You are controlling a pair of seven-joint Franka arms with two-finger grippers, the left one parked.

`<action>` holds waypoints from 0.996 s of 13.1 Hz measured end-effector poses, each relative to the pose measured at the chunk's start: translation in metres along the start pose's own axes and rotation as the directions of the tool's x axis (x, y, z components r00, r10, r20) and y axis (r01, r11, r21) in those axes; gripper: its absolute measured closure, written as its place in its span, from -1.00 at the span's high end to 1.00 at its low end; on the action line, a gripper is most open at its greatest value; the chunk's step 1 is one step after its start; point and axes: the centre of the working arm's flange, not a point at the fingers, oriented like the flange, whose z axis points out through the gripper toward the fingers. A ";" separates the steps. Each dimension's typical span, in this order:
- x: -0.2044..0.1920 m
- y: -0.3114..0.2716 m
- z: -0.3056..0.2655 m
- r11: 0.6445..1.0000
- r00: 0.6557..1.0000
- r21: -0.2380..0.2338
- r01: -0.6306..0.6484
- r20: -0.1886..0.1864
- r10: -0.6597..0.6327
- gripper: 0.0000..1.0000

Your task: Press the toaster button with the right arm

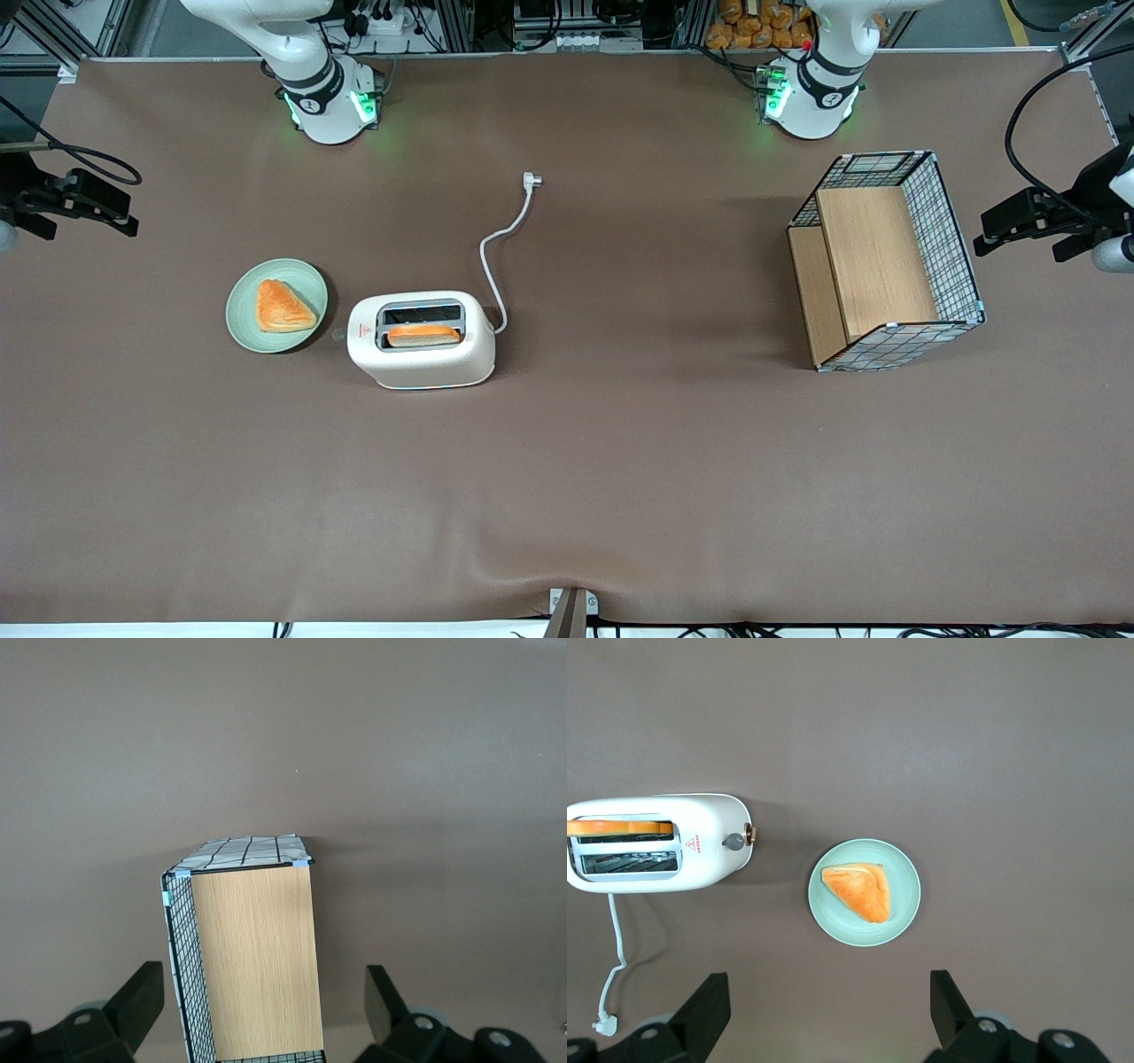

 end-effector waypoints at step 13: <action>0.013 0.000 0.033 1.000 0.997 0.021 0.005 0.079 -0.007 0.22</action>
